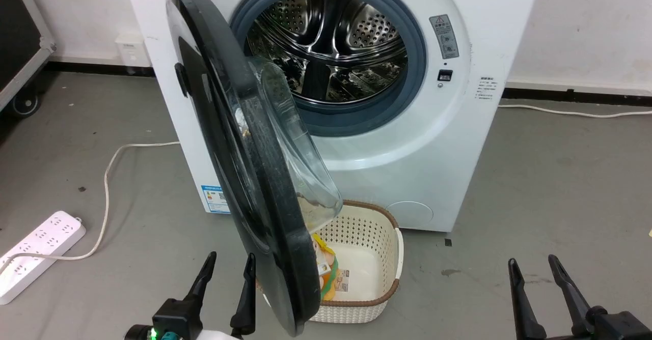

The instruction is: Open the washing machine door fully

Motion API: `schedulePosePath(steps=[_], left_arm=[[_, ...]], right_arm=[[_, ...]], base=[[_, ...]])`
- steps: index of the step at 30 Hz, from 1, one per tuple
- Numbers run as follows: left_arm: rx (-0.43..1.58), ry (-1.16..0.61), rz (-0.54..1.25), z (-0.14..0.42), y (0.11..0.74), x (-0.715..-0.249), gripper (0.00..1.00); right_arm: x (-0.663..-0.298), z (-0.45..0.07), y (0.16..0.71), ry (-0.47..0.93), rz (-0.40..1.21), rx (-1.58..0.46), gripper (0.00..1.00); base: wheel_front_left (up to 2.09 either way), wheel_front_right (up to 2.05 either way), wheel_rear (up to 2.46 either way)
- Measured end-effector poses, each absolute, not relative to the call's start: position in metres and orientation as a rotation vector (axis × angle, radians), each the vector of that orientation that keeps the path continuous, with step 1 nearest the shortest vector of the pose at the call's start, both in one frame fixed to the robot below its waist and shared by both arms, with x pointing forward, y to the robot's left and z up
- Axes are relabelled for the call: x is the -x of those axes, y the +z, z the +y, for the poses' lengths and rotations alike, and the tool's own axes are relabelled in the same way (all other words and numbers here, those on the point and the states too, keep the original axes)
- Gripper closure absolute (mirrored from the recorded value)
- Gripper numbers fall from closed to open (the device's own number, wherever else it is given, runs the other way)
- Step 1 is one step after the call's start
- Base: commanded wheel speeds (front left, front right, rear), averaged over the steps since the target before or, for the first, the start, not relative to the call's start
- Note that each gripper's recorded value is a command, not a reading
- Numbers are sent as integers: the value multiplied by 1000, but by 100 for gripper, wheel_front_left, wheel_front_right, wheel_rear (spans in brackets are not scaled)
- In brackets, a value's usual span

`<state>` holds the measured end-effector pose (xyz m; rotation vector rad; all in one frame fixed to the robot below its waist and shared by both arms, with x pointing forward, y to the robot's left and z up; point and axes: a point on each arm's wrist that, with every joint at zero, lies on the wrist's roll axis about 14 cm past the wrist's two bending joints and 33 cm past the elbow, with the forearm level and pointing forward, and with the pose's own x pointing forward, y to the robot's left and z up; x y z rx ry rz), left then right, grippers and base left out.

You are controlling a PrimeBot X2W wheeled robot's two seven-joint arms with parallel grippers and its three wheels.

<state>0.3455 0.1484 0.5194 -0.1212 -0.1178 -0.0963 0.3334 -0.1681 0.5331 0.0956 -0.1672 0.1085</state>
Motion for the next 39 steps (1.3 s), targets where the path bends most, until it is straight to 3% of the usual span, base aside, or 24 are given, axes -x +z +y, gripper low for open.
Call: schedulePosePath(steps=[1,2,3,10,18,25,32,39], left_arm=[[121,-96,-116,149,519,-345,0],[121,-96,-115,149,518,-345,57],[122,-96,-116,149,519,-345,100],[178,-77,-174,156,537,-346,100],[224,14,-511,192,643,-346,100],[195,-42,-746,178,716,-329,100],[194,-247,-661,110,696,-334,100],[237,-420,-425,50,634,-336,100]], right_arm=[[-333,-168,533,110,-168,-96,0],[-334,-167,534,111,-168,-96,0],[-334,-167,534,112,-169,-97,0],[-335,-167,533,110,-167,-99,0],[-335,-166,531,110,-159,-113,0],[-334,-168,530,103,-157,-119,0],[-334,-170,529,98,-156,-123,0],[-334,-173,524,84,-141,-138,0]], base=[[0,0,0],[0,0,0],[0,0,0],[0,0,0],[0,0,0],[0,0,0],[0,0,0],[0,0,0]])
